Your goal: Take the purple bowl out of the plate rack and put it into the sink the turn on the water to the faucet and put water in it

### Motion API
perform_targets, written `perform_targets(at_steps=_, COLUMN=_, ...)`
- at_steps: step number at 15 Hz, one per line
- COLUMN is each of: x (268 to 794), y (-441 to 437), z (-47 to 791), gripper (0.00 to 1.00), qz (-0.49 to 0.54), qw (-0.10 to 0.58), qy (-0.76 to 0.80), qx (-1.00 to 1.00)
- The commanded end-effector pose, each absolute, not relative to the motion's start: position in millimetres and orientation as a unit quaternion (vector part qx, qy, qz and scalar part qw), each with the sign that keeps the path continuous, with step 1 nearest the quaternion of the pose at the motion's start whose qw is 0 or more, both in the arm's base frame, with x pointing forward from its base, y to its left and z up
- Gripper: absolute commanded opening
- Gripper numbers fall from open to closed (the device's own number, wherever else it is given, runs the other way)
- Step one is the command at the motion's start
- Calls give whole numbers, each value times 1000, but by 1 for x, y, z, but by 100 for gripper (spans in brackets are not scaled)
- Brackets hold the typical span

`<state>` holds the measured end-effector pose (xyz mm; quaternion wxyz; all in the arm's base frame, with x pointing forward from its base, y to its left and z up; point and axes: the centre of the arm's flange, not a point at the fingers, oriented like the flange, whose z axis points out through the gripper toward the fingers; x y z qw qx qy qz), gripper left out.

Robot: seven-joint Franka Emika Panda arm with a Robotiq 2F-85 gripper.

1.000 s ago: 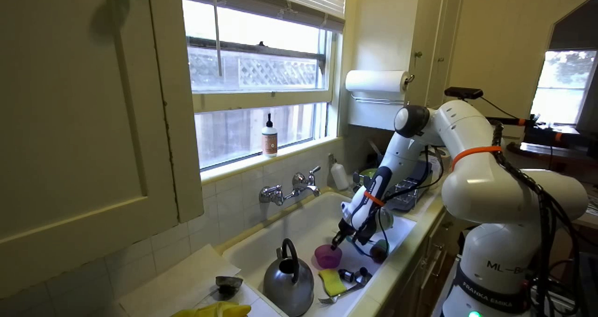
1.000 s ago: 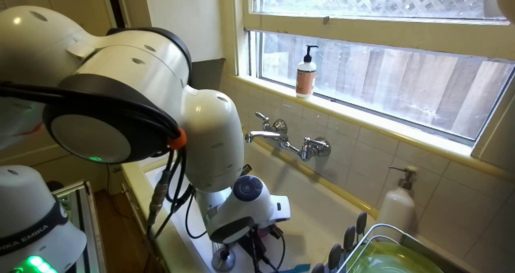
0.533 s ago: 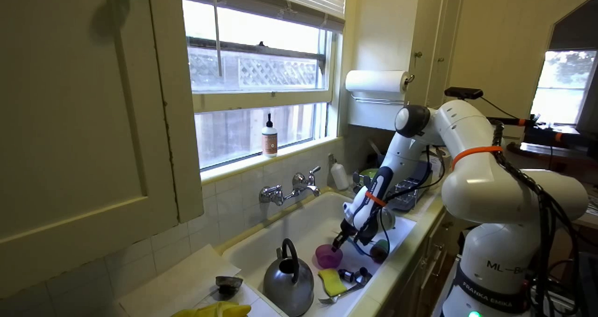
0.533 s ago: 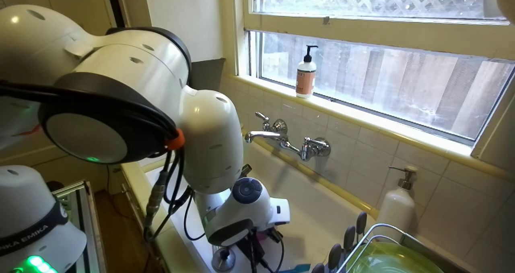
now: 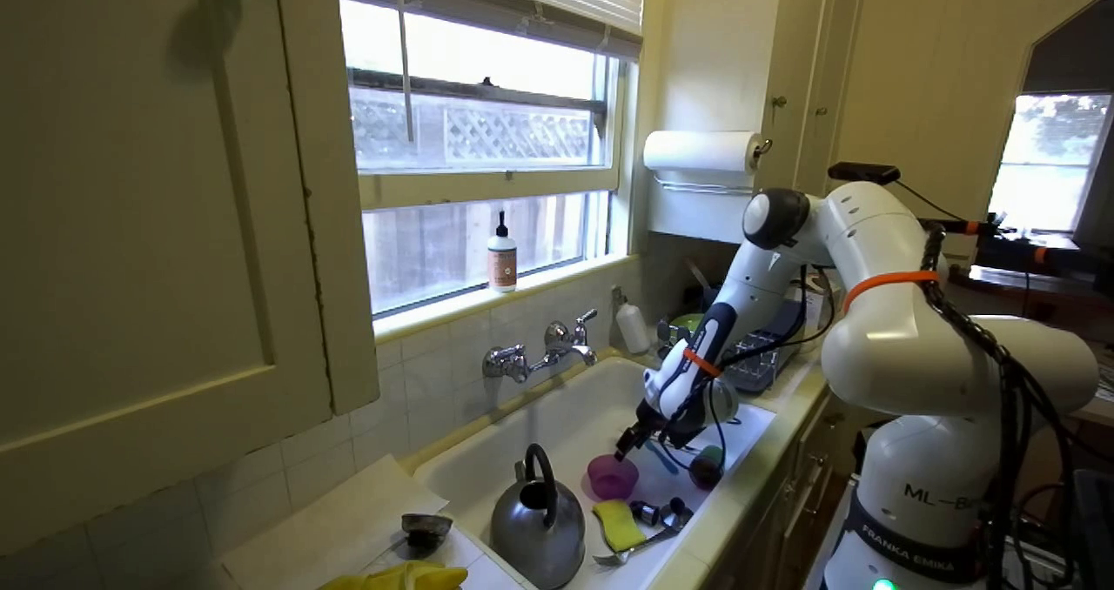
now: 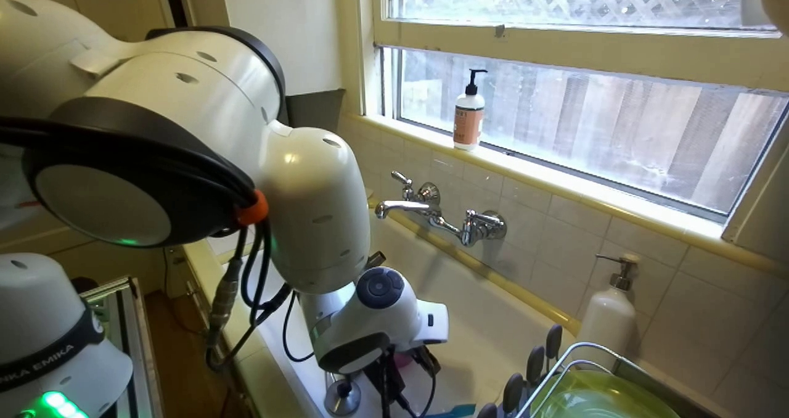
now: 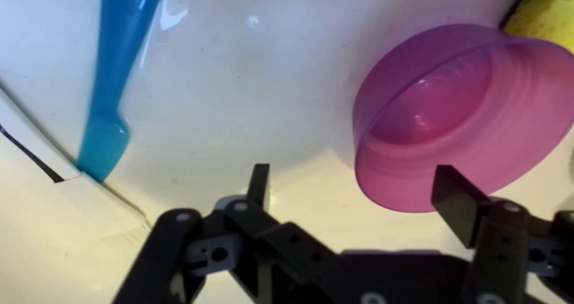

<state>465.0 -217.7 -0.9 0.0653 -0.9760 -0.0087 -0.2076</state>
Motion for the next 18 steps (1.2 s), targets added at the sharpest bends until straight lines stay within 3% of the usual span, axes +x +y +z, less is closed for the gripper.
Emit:
perform_targets(at_steps=1, x=451, y=-219, z=25, gripper=100, qz=-183, qw=79, qy=28, qx=-980)
perform_targets(at_steps=10, x=447, y=-231, z=100, gripper=100, qz=-82, qw=119, qy=57, qx=-988)
perform_targets(at_steps=18, x=475, y=-252, z=203, gripper=100, qz=-7, qw=169, qy=65, qx=-983)
